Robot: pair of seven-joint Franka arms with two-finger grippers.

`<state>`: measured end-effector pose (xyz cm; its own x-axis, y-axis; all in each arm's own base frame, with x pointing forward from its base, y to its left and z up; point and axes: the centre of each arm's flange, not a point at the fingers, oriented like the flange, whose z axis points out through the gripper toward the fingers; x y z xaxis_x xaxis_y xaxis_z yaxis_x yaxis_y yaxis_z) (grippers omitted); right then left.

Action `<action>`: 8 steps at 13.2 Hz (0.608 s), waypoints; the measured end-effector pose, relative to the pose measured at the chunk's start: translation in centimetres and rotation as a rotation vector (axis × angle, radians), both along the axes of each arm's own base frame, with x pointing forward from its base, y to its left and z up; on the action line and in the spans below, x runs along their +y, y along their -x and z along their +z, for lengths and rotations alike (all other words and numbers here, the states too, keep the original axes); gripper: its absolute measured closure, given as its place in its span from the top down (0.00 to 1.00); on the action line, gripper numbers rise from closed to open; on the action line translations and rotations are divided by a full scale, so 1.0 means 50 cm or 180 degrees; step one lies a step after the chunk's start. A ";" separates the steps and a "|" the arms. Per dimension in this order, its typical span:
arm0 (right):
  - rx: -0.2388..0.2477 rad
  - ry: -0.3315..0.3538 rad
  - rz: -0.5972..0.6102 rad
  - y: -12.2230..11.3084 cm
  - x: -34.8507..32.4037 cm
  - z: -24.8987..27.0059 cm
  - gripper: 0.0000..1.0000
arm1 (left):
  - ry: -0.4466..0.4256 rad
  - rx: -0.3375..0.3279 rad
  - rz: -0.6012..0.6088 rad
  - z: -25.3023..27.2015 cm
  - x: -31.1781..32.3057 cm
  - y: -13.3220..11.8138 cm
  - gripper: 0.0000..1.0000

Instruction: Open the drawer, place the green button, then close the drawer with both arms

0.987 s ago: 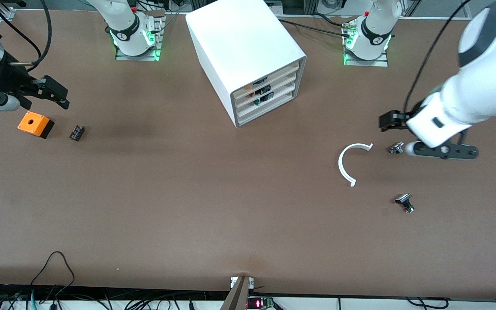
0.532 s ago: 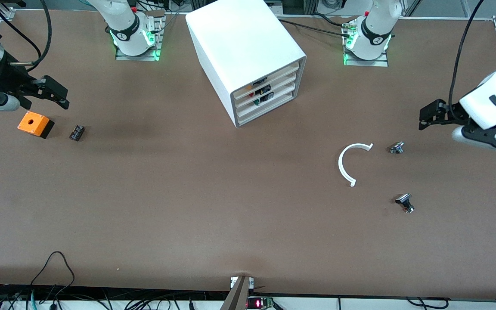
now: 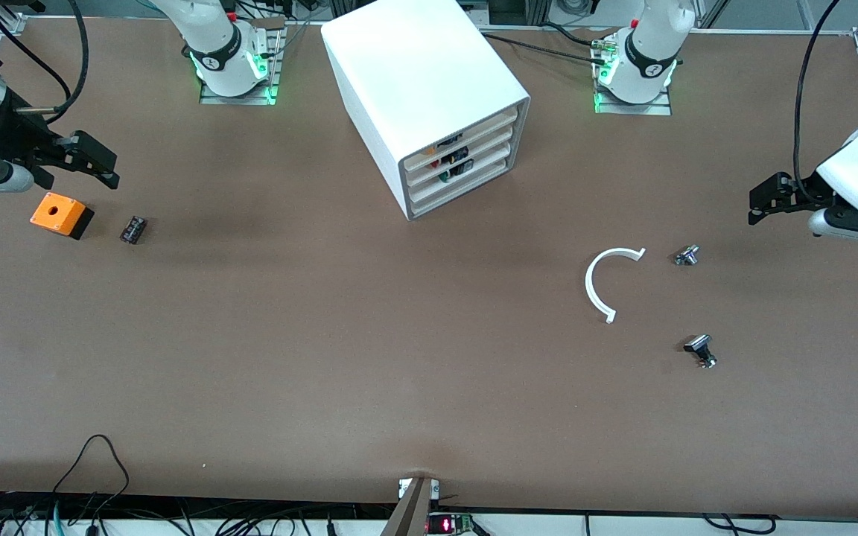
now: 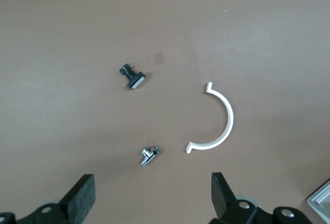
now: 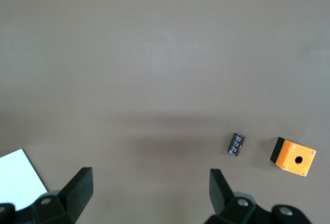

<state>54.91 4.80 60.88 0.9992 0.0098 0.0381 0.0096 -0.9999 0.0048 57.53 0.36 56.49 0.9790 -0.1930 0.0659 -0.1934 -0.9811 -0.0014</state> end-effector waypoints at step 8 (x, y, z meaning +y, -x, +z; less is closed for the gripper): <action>0.0000 0.0000 0.0001 0.000 0.000 0.000 1.00 | 0.0005 0.0164 0.0078 0.051 -0.048 -0.025 0.99</action>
<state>54.91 4.79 60.89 0.9992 0.0101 0.0382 0.0099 -0.9999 0.0048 58.78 -2.03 59.06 0.9855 -0.1690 0.0154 -0.1692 -0.9855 0.0096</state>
